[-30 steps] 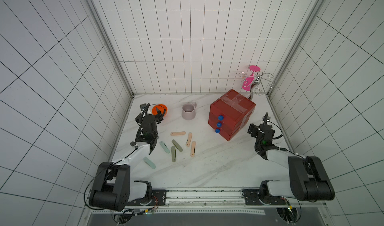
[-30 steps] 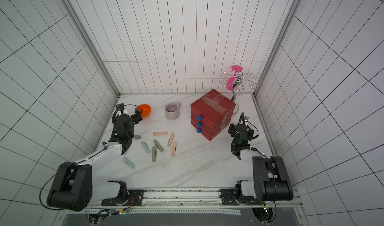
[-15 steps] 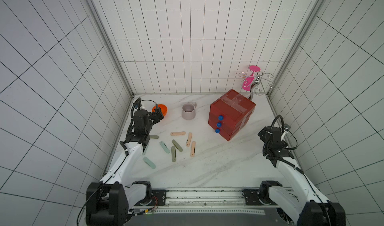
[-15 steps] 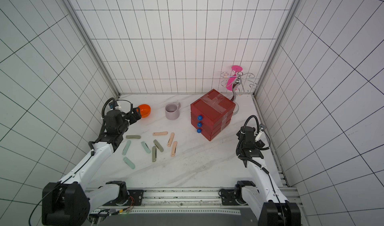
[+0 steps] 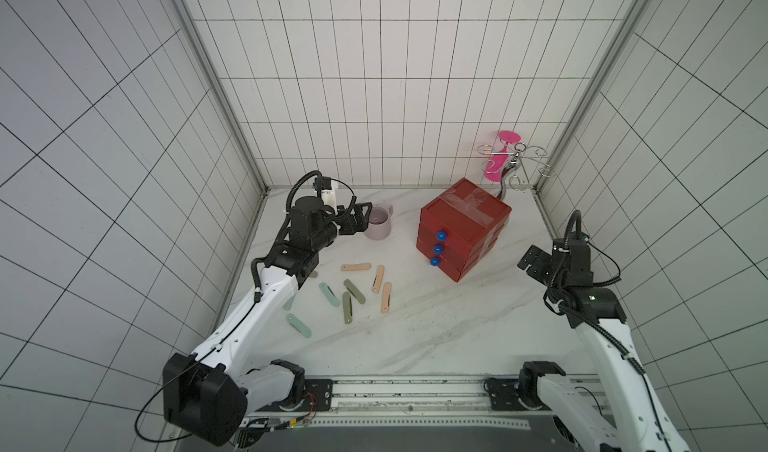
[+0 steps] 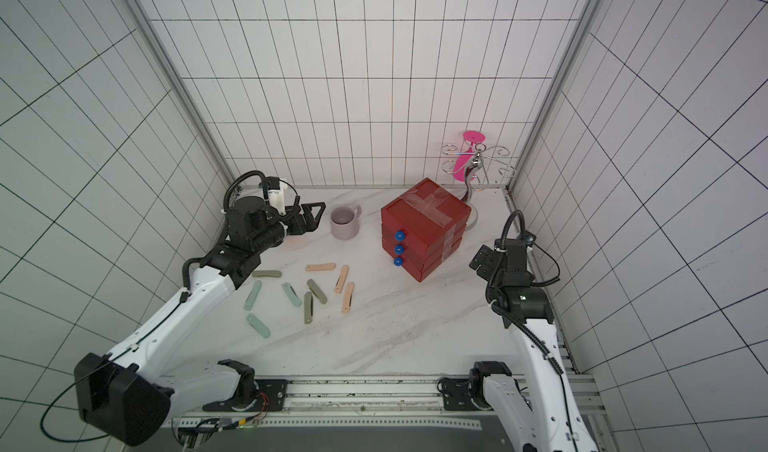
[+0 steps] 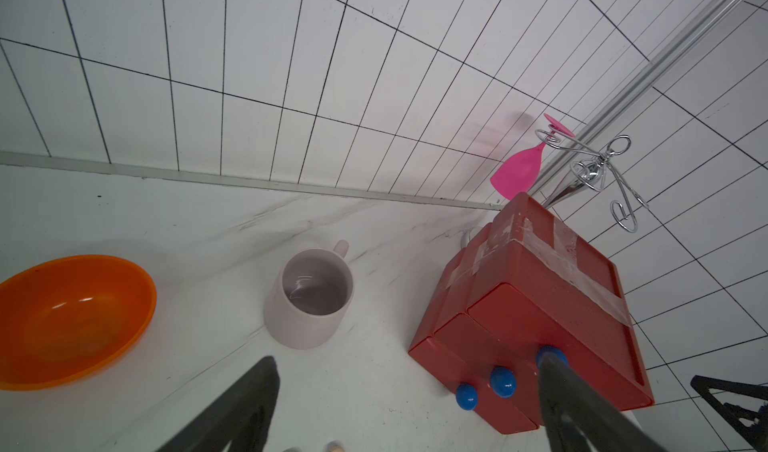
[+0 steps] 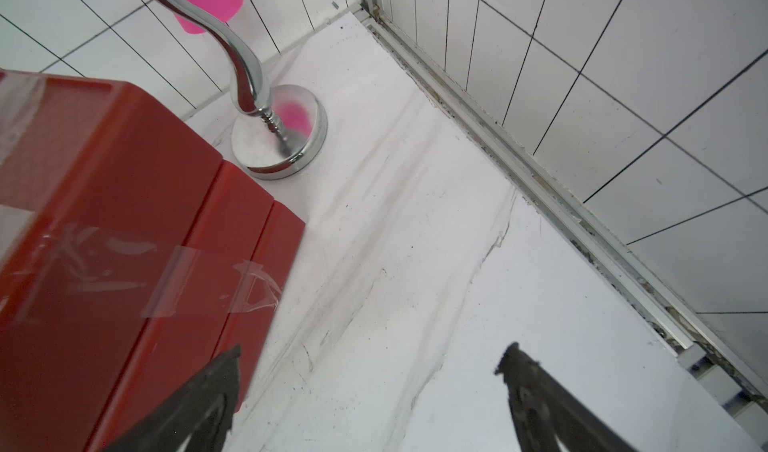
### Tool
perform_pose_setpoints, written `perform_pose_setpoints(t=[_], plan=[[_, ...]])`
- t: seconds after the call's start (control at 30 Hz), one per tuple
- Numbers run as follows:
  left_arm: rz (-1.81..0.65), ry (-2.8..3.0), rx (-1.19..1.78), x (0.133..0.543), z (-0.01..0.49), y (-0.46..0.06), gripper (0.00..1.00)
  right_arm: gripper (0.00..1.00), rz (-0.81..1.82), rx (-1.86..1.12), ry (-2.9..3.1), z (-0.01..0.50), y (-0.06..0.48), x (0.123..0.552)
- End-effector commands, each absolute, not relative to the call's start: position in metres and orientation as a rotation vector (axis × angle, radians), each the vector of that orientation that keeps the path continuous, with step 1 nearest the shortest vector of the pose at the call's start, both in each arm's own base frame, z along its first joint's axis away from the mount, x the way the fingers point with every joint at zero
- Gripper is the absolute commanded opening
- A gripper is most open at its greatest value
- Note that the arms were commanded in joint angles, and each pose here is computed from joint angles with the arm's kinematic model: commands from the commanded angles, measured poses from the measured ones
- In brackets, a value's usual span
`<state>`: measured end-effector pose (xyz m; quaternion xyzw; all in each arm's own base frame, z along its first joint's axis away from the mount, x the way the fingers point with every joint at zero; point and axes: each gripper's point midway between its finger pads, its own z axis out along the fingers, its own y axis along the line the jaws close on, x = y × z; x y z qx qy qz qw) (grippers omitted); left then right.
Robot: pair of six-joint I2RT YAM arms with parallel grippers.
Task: Place the fruit knives into the drawer by color
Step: Open the drawer in the storage box.
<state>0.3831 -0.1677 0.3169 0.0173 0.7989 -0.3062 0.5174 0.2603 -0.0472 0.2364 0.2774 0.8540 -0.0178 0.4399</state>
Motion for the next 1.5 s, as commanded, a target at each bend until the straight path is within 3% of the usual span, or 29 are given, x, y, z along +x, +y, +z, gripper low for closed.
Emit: perform_pose_setpoints(t=[0.0,0.27,0.37,0.53,0.7,0.9,0.93,0.97,1.0,1.47], plan=[[-0.807,1.956,0.109,0.385,0.314,-0.189,0.98,0.99,-0.013,0.63,2.123,0.28,-0.041,0.243],[-0.891,1.995,0.279,0.384,0.302,-0.244,0.98,0.99,0.118,0.503,2.126,0.327,-0.019,0.247],[-0.926,2.023,0.313,0.381,0.292,-0.258,0.98,0.87,0.185,0.46,2.137,0.337,-0.007,0.254],[-0.979,2.048,0.319,0.374,0.286,-0.267,0.98,0.56,0.284,0.418,2.132,0.349,0.008,0.265],[-1.022,2.045,0.325,0.362,0.289,-0.276,0.97,0.38,0.364,0.341,2.183,0.35,0.026,0.283],[-1.043,2.037,0.295,0.357,0.29,-0.275,0.96,0.26,0.376,0.27,2.201,0.358,0.041,0.299],[-1.049,2.037,0.29,0.356,0.29,-0.275,0.96,0.2,0.376,0.262,2.203,0.359,0.043,0.301],[-1.057,2.039,0.287,0.355,0.29,-0.276,0.95,0.05,0.376,0.251,2.204,0.36,0.046,0.304],[-1.066,2.04,0.284,0.355,0.289,-0.277,0.94,0.0,0.375,0.245,2.206,0.361,0.049,0.306],[-1.236,2.141,0.258,0.35,0.255,-0.296,0.9,0.0,0.385,0.141,2.274,0.354,0.084,0.341]])
